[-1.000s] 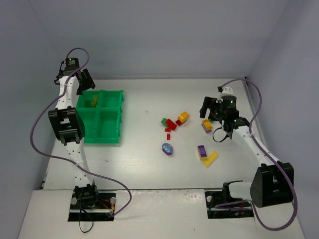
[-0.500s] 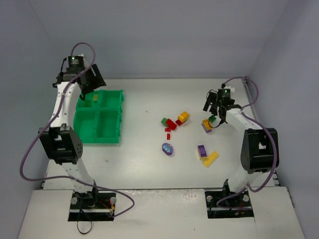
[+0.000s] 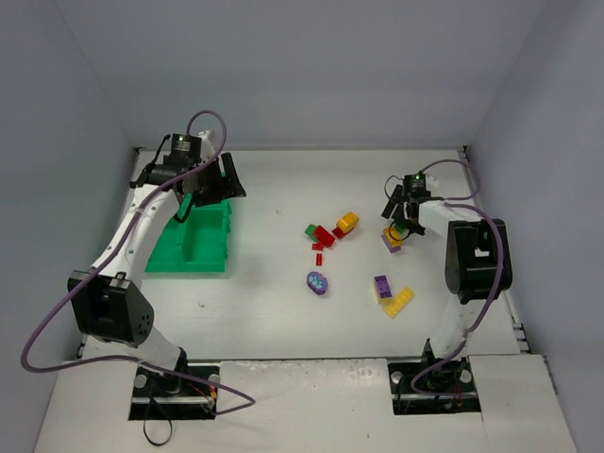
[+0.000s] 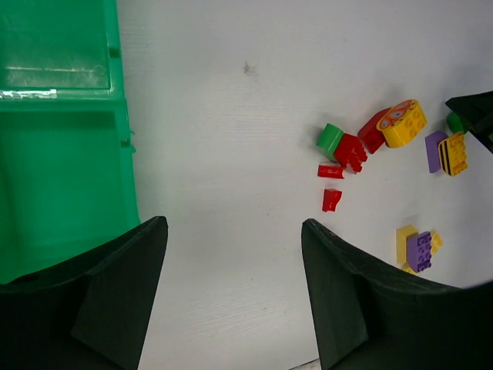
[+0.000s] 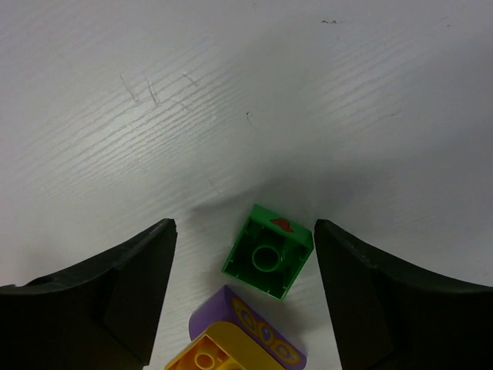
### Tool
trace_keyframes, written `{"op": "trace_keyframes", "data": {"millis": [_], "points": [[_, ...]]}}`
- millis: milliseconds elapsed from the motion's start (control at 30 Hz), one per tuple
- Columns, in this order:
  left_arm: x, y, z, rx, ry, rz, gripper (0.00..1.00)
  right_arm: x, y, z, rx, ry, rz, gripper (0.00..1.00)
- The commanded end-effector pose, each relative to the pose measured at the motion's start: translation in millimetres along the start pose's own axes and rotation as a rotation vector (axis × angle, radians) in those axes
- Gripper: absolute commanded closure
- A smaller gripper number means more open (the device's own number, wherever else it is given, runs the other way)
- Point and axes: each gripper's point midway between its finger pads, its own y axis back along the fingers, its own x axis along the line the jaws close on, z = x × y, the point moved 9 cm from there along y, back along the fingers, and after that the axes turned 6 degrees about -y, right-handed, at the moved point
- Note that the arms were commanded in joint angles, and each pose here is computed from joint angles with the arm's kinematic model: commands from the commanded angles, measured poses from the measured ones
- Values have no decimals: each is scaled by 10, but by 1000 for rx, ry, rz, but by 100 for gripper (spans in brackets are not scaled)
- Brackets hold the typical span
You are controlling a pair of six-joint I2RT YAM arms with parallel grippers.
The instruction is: Sort the legos into containers by color
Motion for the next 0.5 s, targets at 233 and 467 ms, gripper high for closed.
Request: {"op": "trace_keyframes", "data": {"millis": [233,467], "points": [[-105,277,20,-76,-22,-48,36,43,-42,45,-36,-68,-13,69],[-168,340,28,-80,-18,-101,36,122,281,288,-188,9,106,100]]}}
